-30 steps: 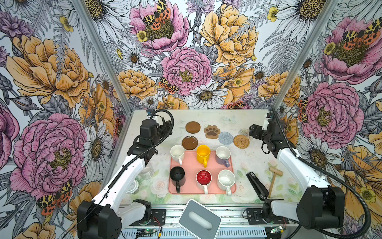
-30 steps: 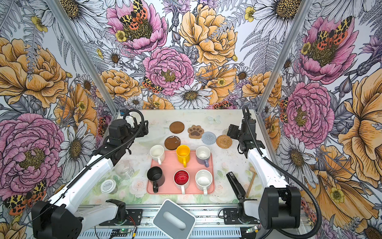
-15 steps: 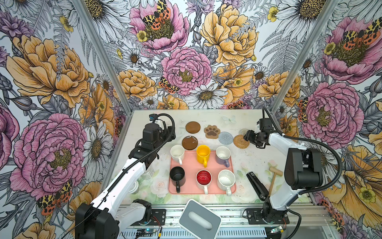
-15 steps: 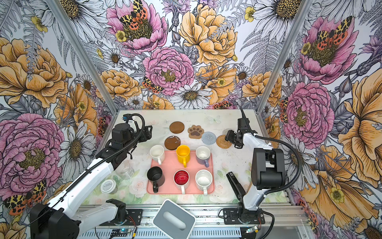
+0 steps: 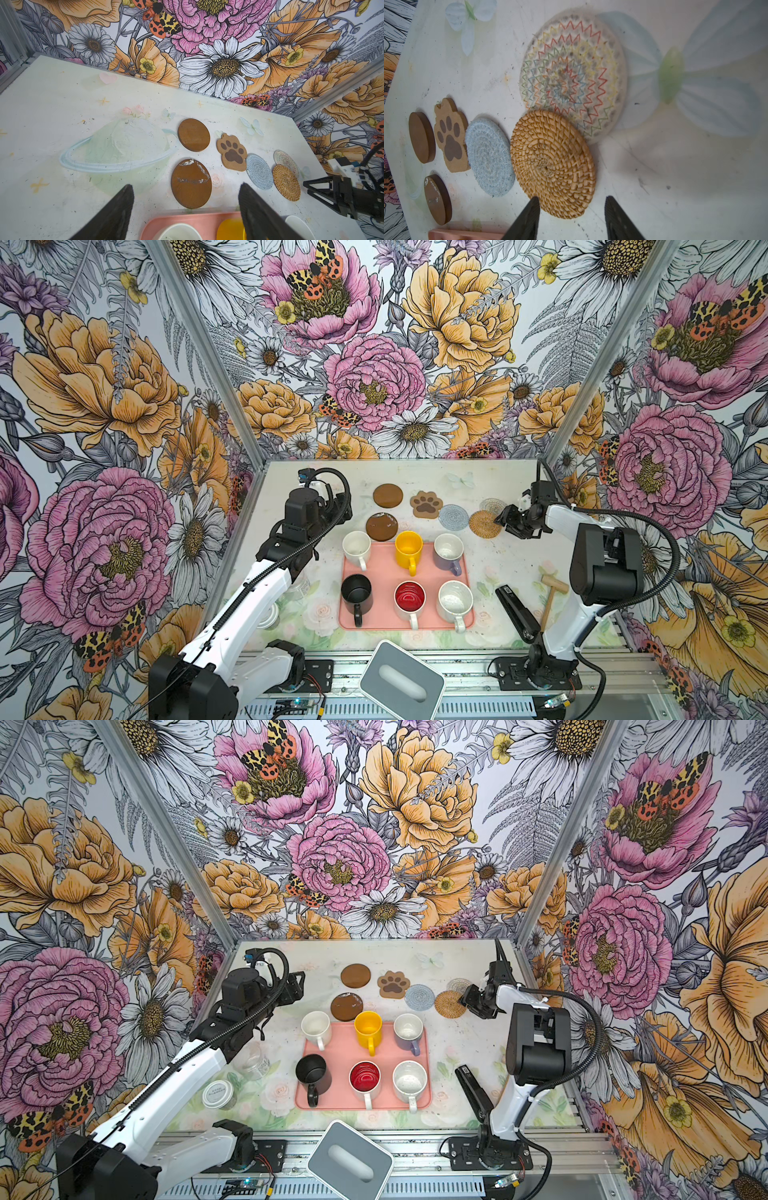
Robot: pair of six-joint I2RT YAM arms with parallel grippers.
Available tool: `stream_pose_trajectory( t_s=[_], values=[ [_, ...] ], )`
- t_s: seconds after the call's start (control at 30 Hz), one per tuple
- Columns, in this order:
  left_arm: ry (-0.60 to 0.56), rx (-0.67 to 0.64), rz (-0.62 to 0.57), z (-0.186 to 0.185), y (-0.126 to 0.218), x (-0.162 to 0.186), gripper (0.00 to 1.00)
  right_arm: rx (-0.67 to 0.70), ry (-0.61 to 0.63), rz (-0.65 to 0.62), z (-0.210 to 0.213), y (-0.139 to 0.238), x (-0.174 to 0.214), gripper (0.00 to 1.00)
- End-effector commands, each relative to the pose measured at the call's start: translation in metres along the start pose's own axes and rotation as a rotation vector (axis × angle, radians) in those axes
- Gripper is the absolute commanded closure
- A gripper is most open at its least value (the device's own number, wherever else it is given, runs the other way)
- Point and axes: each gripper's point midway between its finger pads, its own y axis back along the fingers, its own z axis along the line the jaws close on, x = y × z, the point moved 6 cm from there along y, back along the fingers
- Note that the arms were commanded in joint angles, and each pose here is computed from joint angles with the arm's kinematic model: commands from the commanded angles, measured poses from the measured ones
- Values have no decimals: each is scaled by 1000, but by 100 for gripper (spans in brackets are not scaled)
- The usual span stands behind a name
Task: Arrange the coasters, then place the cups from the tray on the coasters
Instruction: 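Raise both arms, moving the right gripper down to the woven rattan coaster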
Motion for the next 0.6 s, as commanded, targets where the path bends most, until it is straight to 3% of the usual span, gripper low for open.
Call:
stream_pose_trajectory(
  t_s=[0.0,0.33,0.57],
  values=[
    [6,27,15,-5,1,0,20,-26,-1,1,2,-1,-8,50],
    [9,31,13,-5,2,0,20,-37,-32,15,-9,-10,-17,50],
    [8,27,13,-5,2,0,20,-61,-45,37,-10,-18,-19,57]
  ],
)
